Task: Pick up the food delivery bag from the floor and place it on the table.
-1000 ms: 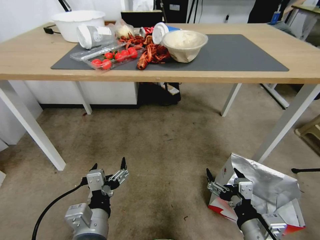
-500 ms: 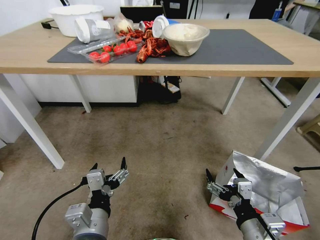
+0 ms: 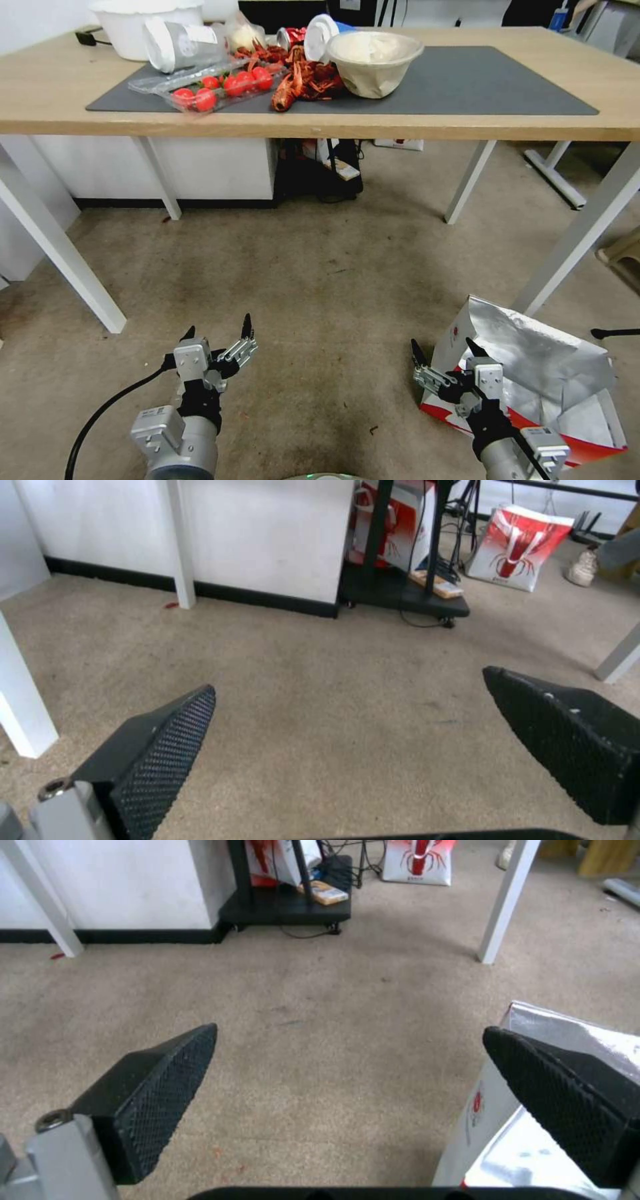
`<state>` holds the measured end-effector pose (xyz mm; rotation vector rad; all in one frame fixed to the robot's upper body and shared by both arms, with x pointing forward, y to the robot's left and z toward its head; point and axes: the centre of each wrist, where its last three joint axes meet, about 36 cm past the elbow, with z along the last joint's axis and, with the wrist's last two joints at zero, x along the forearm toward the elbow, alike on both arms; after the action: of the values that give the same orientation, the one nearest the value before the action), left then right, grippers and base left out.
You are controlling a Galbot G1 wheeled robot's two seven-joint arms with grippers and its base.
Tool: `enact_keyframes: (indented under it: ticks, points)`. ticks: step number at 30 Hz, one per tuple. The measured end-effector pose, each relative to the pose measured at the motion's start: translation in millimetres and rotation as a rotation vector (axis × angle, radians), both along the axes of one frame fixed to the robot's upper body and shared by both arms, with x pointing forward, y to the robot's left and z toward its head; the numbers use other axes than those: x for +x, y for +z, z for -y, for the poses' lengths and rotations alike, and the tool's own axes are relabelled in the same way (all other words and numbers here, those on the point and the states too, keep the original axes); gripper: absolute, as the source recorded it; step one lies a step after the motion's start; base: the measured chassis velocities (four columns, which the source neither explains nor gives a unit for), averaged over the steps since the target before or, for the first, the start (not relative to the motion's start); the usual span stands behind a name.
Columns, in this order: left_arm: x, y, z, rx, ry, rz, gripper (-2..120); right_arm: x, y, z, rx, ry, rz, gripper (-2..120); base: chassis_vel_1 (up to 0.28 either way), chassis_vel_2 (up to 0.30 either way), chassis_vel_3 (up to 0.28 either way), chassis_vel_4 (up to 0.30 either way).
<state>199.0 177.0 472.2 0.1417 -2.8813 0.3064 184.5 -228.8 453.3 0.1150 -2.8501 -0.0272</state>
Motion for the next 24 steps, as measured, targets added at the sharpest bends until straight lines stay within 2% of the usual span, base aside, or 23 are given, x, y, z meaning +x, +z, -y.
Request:
enact_keyframes:
  ticks: [4, 5, 6, 10, 14, 15, 18, 19, 21, 22, 24]
  points:
    - [0, -2, 0, -0.002, 0.002, 0.007, 100, 0, 1, 2, -0.007, 0.005, 0.000, 100, 0.000, 0.000, 0.000, 0.000]
    - [1, -4, 0, -0.002, 0.004, 0.016, 100, 0, 1, 3, -0.007, 0.005, 0.000, 100, 0.000, 0.000, 0.000, 0.000]
    - [3, -12, -1, 0.003, 0.007, 0.060, 100, 0, 2, 3, -0.008, 0.011, 0.005, 100, 0.000, 0.000, 0.000, 0.000]
    - [4, -16, -2, 0.008, -0.009, 0.086, 100, 4, 6, 11, -0.016, 0.049, 0.035, 100, 0.000, 0.000, 0.000, 0.000]
    - [5, -19, -3, 0.028, -0.030, 0.091, 100, 18, 10, 40, -0.044, 0.172, 0.127, 100, 0.000, 0.000, 0.000, 0.000]
    - [5, -19, -3, 0.028, -0.030, 0.091, 100, 18, 10, 40, -0.044, 0.172, 0.127, 100, 0.000, 0.000, 0.000, 0.000]
    - [4, -21, -4, 0.041, -0.041, 0.093, 100, 44, 13, 92, -0.108, 0.269, 0.180, 100, 0.000, 0.000, 0.000, 0.000]
    - [4, -21, -4, 0.041, -0.041, 0.093, 100, 44, 13, 92, -0.108, 0.269, 0.180, 100, 0.000, 0.000, 0.000, 0.000]
    - [4, -22, -5, 0.040, -0.049, 0.109, 100, 70, 15, 146, -0.166, 0.352, 0.187, 100, 0.000, 0.000, 0.000, 0.000]
    - [4, -22, -5, 0.040, -0.049, 0.109, 100, 70, 15, 146, -0.166, 0.352, 0.187, 100, 0.000, 0.000, 0.000, 0.000]
    - [3, -22, -6, 0.041, -0.048, 0.112, 100, 98, 25, 196, -0.217, 0.462, 0.185, 100, 0.000, 0.000, 0.000, 0.000]
